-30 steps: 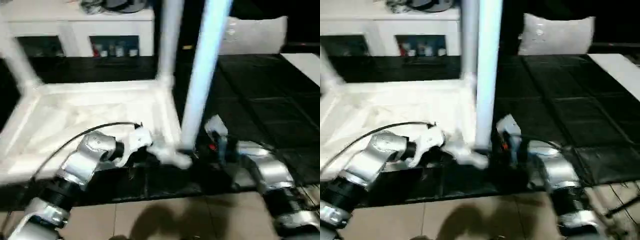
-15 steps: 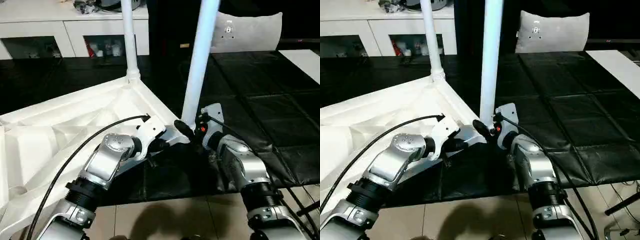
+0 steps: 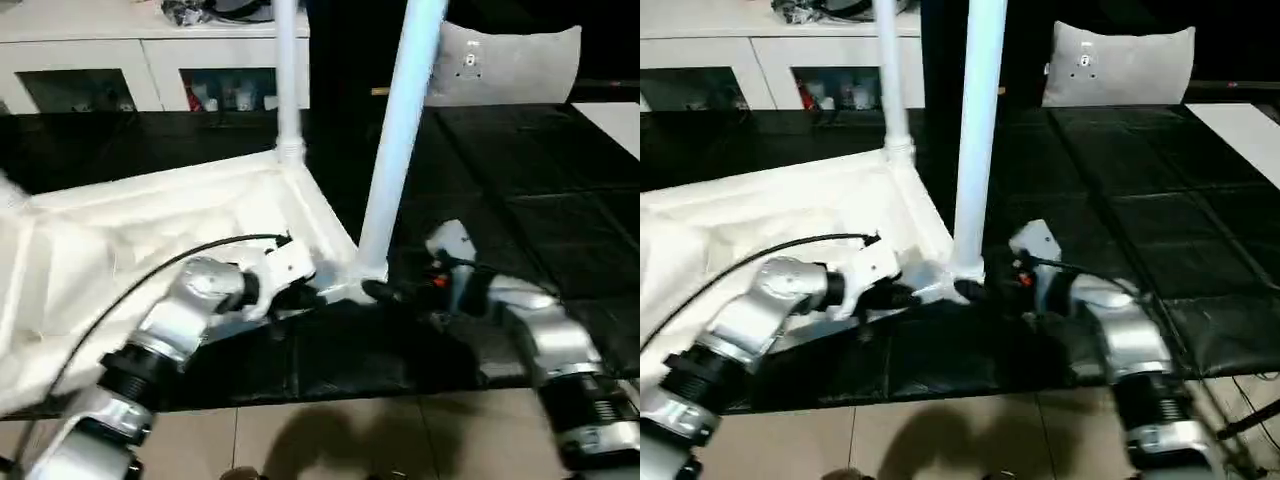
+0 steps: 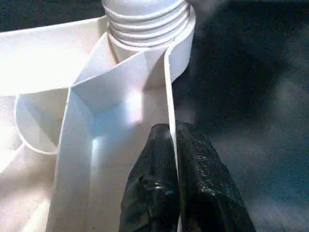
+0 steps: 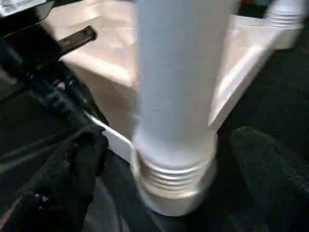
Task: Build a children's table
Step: Rotate leg to tighten
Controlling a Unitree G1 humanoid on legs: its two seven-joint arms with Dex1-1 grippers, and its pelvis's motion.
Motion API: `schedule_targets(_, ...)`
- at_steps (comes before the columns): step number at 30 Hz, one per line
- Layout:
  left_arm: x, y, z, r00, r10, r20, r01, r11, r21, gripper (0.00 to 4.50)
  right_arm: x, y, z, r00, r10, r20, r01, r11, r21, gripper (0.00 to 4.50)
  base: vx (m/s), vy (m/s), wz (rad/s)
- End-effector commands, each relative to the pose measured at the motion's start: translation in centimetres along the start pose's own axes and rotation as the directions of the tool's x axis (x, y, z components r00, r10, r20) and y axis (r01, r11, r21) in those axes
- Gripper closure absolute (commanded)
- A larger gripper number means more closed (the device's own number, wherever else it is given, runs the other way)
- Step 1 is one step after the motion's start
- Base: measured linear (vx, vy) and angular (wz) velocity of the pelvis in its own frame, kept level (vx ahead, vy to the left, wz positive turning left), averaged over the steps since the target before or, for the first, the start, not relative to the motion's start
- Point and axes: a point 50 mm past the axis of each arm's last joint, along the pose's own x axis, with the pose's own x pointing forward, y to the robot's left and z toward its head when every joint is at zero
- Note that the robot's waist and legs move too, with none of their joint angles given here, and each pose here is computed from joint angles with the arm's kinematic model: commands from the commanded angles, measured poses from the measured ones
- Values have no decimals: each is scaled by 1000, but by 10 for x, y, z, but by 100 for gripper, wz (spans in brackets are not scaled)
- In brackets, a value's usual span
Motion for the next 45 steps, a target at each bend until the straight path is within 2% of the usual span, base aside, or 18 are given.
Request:
schedule_targets(1, 0, -5, 10, 994, -113, -11, 114, 988, 105, 450, -1, 1, 6, 998, 65, 1, -65, 997, -31, 8, 0, 0, 0)
schedule_targets(3, -1, -6, 9, 990, -140, -22, 142, 983, 120, 450, -3, 1, 6, 995, 94, -16, -94, 995, -44, 8, 0, 0, 0)
schedule_targets(5, -3, -8, 8, 979, -198, -42, 202, 968, 152, 450, -5, 3, 6, 986, 152, -70, -159, 981, -109, 8, 0, 0, 0)
schedule_targets(7, -3, -10, 8, 968, -245, -51, 250, 953, 169, 450, -5, 8, 5, 971, 215, -99, -228, 964, -135, 8, 0, 0, 0)
schedule_targets(9, -4, -13, 7, 956, -289, -56, 294, 941, 167, 450, -5, 11, 3, 956, 270, -114, -283, 951, -124, 8, 0, 0, 0)
schedule_targets(17, -5, -14, 6, 948, -313, -60, 319, 931, 178, 450, -4, 19, -1, 923, 366, -118, -374, 925, -60, 86, 0, 0, 0)
schedule_targets(20, -5, -13, 5, 946, -320, -60, 325, 928, 180, 450, -5, 21, -3, 911, 393, -126, -401, 915, -47, 95, 0, 0, 0)
schedule_targets(21, -5, -13, 5, 945, -321, -60, 327, 928, 179, 450, -5, 22, -4, 904, 407, -133, -415, 909, -37, 121, 0, 0, 0)
schedule_targets(24, -5, -13, 4, 944, -324, -58, 329, 928, 176, 450, -6, 23, -6, 897, 419, -138, -425, 905, -20, 133, 0, 0, 0)
schedule_targets(27, -5, -13, 4, 944, -326, -55, 330, 928, 173, 450, -5, 23, -6, 897, 422, -136, -427, 904, -12, 172, 0, 0, 0)
schedule_targets(32, -4, -13, 5, 948, -316, -21, 316, 937, 149, 450, -2, 28, -8, 894, 433, -117, -434, 901, 17, 185, 0, 0, 0)
schedule_targets(35, -3, -12, 8, 960, -279, 22, 275, 955, 110, 450, 1, 30, -9, 904, 418, -93, -416, 908, 38, 188, 0, 0, 0)
schedule_targets(38, 1, -10, 13, 978, -192, 80, 189, 981, 41, 450, 11, 32, -8, 936, 348, -56, -344, 936, 72, 192, 0, 0, 0)
schedule_targets(41, 8, -7, 20, 990, -79, 119, 84, 996, -31, 450, 26, 27, -9, 982, 184, -47, -179, 979, 97, 196, 0, 0, 0)
schedule_targets(45, 18, -8, 29, 989, 25, 148, -11, 996, -92, 450, 41, 21, -6, 1000, 19, 17, -21, 988, 152, 198, 0, 0, 0)
